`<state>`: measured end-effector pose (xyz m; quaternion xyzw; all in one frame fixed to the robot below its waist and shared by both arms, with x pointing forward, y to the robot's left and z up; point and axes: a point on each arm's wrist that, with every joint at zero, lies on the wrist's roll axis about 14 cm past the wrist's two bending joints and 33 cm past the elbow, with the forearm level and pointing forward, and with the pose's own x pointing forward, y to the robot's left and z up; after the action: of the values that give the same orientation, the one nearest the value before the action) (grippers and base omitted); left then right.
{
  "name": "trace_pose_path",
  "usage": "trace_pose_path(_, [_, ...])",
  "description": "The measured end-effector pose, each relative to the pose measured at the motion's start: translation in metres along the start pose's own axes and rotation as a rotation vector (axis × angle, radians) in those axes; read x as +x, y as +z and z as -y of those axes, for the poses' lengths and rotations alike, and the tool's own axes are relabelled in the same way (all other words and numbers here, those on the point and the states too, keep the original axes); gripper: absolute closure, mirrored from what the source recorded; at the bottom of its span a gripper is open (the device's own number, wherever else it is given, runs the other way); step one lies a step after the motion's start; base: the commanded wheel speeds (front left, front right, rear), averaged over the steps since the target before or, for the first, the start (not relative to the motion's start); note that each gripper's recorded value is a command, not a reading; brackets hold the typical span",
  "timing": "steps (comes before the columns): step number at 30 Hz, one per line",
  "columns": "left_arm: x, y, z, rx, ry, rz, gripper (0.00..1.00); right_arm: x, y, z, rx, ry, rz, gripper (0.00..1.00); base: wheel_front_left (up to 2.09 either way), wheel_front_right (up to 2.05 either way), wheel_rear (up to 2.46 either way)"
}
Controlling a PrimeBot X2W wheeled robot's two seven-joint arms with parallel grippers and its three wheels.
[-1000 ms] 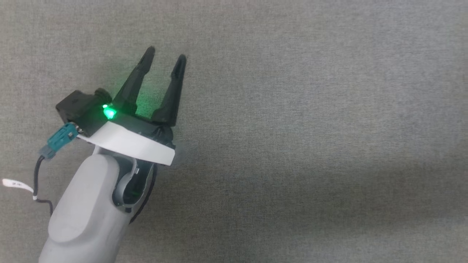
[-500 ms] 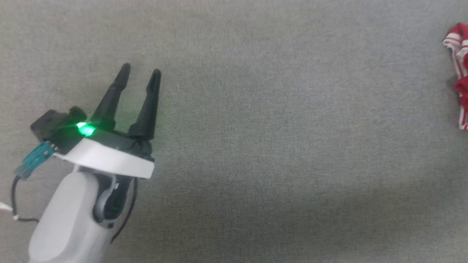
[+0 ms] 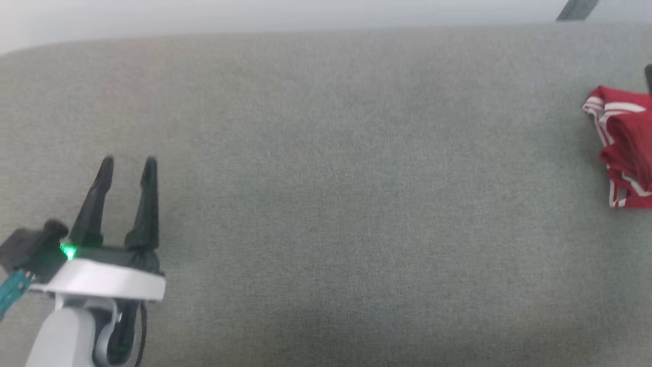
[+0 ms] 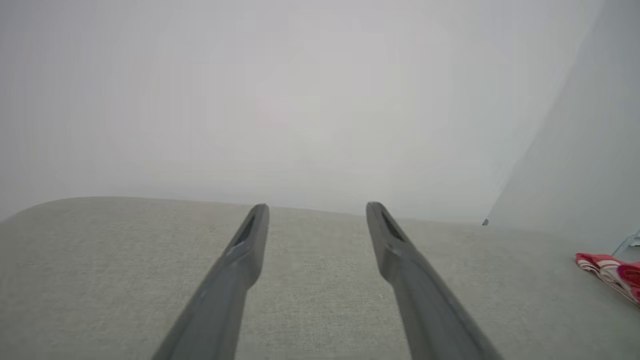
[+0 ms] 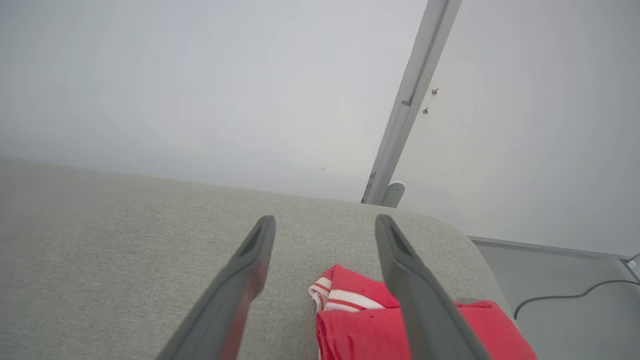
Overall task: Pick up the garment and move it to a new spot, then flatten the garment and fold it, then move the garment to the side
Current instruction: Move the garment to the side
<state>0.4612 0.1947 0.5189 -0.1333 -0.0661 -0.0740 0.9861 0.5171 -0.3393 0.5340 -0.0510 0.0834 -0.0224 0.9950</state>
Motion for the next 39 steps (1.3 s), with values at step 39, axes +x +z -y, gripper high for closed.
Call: trace_pose_path(39, [-0.128,0.057,-0.047,0.046,0.203,0.081,0.00,-0.133,-0.015,-0.066,0.132,0.050,0.259,0.00,0.00,0.00,0.00])
